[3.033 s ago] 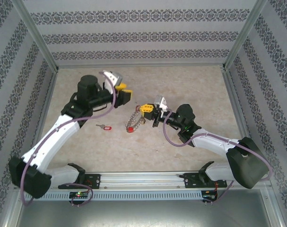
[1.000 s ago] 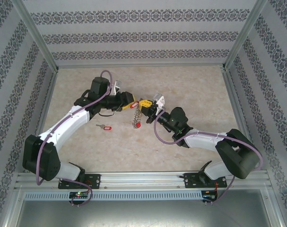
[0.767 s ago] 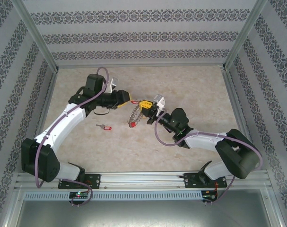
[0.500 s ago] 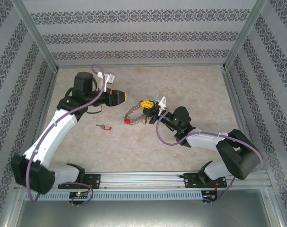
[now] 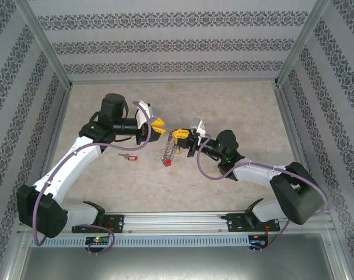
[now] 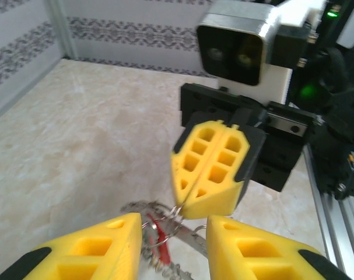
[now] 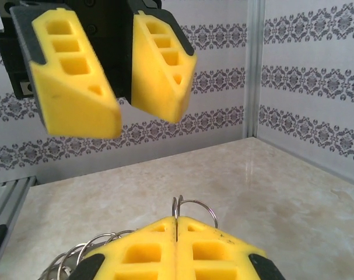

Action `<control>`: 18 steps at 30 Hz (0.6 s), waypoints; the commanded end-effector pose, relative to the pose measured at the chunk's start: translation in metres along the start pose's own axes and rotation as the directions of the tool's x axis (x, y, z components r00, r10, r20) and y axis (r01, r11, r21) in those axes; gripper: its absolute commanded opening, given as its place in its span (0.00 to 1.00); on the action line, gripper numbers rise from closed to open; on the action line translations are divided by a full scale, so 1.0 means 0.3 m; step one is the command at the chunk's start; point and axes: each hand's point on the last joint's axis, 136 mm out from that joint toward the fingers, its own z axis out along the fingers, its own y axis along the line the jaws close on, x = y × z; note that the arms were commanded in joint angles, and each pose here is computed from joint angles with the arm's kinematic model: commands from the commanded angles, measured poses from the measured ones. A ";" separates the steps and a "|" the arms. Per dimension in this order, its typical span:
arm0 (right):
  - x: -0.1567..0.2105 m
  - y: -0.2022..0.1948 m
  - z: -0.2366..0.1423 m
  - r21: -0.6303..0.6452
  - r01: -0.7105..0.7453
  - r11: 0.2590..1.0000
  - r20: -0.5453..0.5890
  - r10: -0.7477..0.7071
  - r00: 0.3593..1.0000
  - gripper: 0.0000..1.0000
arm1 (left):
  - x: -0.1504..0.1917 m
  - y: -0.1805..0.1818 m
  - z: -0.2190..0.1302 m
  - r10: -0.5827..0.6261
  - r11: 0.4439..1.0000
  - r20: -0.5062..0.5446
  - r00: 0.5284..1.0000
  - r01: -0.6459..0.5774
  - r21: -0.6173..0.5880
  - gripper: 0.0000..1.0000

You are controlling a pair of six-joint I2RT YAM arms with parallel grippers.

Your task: Put the keys on the keyring

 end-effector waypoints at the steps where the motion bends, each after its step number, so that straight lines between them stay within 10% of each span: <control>1: -0.093 0.045 -0.001 -0.068 0.065 0.996 0.066 -0.061 0.996 0.00 | -0.005 -0.075 0.022 0.112 0.988 0.007 0.994 -0.112 0.111 0.33; 10: -0.089 0.053 0.001 -0.081 0.063 0.995 0.060 -0.058 0.997 0.00 | 0.082 -0.087 0.081 0.114 0.980 -0.082 0.990 -0.099 0.171 0.20; 18: -0.078 0.068 0.001 -0.104 0.061 0.993 0.049 -0.056 0.997 0.00 | 0.102 -0.032 0.071 0.156 0.987 -0.124 0.980 -0.151 0.053 0.33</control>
